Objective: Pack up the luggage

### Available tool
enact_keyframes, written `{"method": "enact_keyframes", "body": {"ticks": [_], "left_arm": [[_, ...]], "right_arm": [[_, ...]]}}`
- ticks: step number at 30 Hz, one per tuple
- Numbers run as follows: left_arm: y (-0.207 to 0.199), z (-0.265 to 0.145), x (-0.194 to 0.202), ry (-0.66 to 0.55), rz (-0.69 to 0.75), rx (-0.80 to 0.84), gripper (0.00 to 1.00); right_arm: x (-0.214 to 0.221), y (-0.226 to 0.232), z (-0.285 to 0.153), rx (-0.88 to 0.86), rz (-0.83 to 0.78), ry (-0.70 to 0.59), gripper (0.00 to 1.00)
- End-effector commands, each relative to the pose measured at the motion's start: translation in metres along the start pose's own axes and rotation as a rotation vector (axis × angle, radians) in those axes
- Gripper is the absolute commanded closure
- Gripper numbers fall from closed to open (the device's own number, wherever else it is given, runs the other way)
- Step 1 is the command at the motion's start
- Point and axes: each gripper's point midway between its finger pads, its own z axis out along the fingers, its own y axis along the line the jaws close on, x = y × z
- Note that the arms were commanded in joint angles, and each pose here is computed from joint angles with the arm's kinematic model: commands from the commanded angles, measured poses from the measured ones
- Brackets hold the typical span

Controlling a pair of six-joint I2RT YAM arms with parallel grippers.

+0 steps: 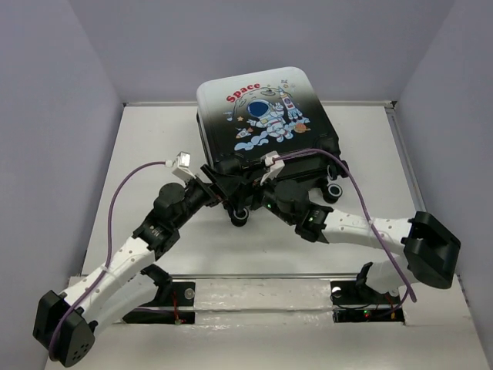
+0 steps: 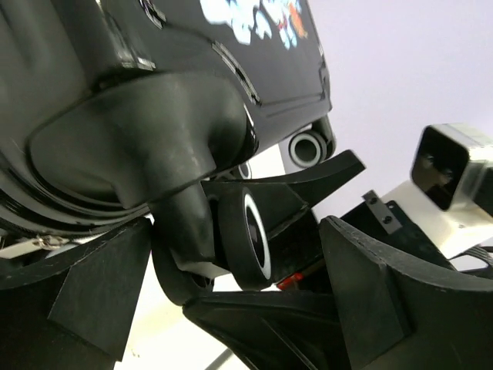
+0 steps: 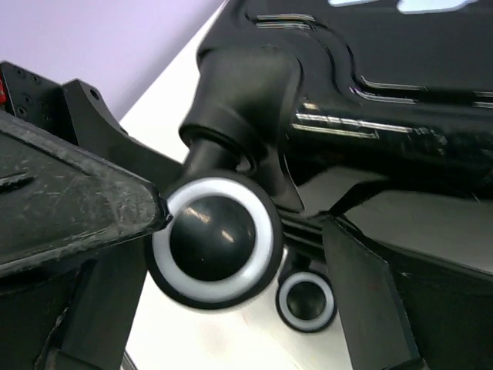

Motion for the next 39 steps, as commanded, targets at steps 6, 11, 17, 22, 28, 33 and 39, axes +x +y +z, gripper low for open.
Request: {"method": "enact_keyframes", "body": {"ticks": [6,11,17,22,28,33,39], "left_arm": [[-0.042,-0.013,-0.028,-0.120,0.052,0.201,0.01],[-0.009,-0.013,-0.033,-0.141,0.109,0.040,0.02],[0.059,-0.029,-0.020,-0.193,0.101,-0.147,0.15],[0.085,-0.024,0.009,-0.120,0.144,-0.126,0.48],[0.099,-0.008,0.016,-0.078,0.285,-0.161,0.65],[0.091,0.005,0.010,-0.086,0.361,-0.127,0.60],[0.088,0.020,0.012,-0.065,0.415,-0.106,0.56]], "right_arm": [[-0.072,0.036,0.020,-0.113,0.088,-0.230,0.50],[-0.067,0.026,0.019,-0.068,0.075,-0.223,0.86],[-0.071,0.014,0.003,-0.014,0.032,-0.206,0.93],[-0.077,0.016,-0.002,-0.027,0.005,-0.189,0.93],[-0.078,0.019,-0.008,-0.044,-0.003,-0.179,0.93],[-0.076,0.019,-0.009,-0.047,-0.008,-0.168,0.93],[-0.070,0.020,-0.007,-0.059,-0.008,-0.152,0.93]]}}
